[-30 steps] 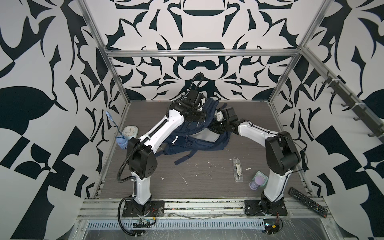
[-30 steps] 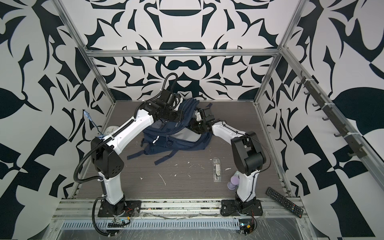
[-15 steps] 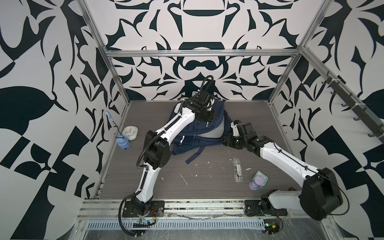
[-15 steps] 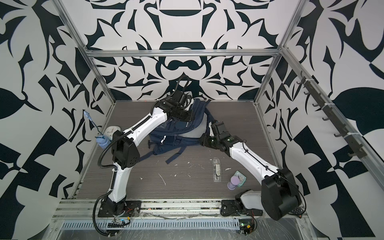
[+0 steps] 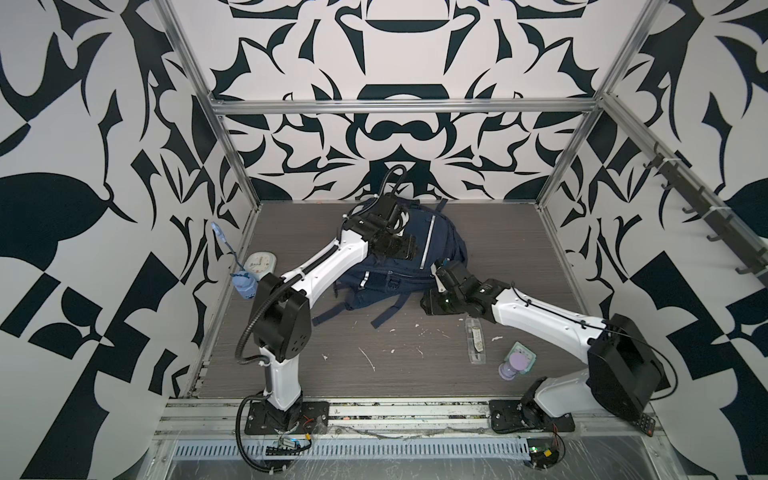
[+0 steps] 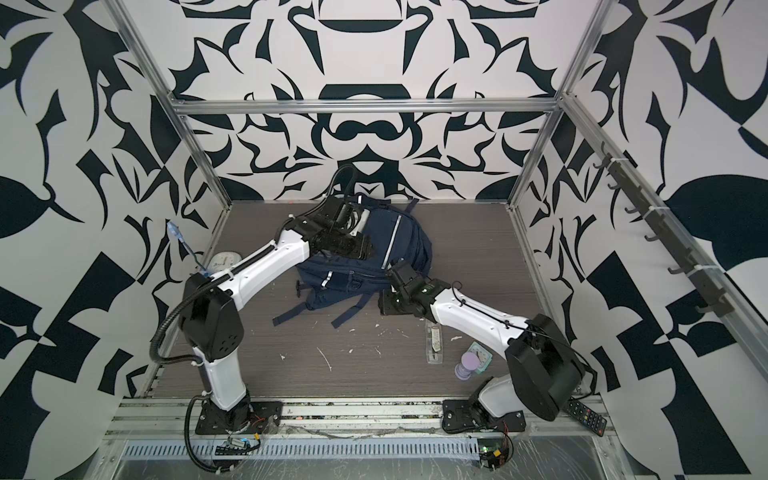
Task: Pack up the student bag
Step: 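Open the right gripper and withdraw it toward the main zipper pull, then grasp the main zipper pull with the right gripper while the left holds the backpack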
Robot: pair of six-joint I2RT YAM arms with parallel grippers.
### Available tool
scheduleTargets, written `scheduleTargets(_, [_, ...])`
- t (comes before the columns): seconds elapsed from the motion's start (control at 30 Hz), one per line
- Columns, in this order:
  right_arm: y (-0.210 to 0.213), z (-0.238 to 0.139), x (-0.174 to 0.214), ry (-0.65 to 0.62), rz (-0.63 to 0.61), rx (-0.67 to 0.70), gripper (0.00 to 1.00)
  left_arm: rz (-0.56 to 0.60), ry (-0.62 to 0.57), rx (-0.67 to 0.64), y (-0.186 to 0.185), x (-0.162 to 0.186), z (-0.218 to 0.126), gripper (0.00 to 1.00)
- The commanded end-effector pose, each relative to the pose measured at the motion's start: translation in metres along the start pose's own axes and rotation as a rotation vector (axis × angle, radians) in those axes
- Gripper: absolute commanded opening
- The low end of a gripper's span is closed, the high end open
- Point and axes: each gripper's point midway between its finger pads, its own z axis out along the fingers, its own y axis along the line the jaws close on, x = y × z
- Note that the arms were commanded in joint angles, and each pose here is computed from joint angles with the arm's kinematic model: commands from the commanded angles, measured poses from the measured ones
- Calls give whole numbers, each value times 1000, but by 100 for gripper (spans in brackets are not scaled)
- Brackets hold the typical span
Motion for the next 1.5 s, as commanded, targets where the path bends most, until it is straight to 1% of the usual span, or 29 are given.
scheduleTargets(0.0, [21,-6,-32,-88,-47,-2,56,-93,-39,-24,31,11,-11,65])
scheduleTargets(0.13, [40,5,-50,-97,-72,-22,55,-221,-40,-11,65,33,-12,66])
scheduleTargets(0.27, [57,17,-66,-98,-99,-22,53,-375,-53,61,90,41,-10,66])
scheduleTargets(0.37, [64,30,-75,-87,-117,14,51,-496,-61,145,103,41,-5,66])
scheduleTargets(0.43, [68,40,-78,-69,-125,42,50,-564,-52,179,111,42,1,66])
scheduleTargets(0.6, [81,53,-85,-67,-135,62,48,-665,-49,204,129,49,11,66])
scheduleTargets(0.8, [87,68,-93,-64,-130,92,47,-714,-62,200,144,50,19,65])
scheduleTargets(1.03, [82,85,-100,-50,-131,161,44,-730,-74,187,154,47,26,64])
scheduleTargets(1.17, [84,91,-101,-46,-135,170,43,-741,-62,186,157,51,34,64])
scheduleTargets(1.3, [78,94,-110,-67,-141,231,41,-755,-55,191,159,55,40,63])
scheduleTargets(1.33, [78,95,-111,-70,-143,238,40,-758,-54,191,160,56,41,63])
scheduleTargets(1.4, [78,97,-112,-73,-147,248,30,-753,-54,188,160,57,41,63])
scheduleTargets(1.47, [79,98,-113,-75,-155,259,25,-744,-51,185,159,58,41,63])
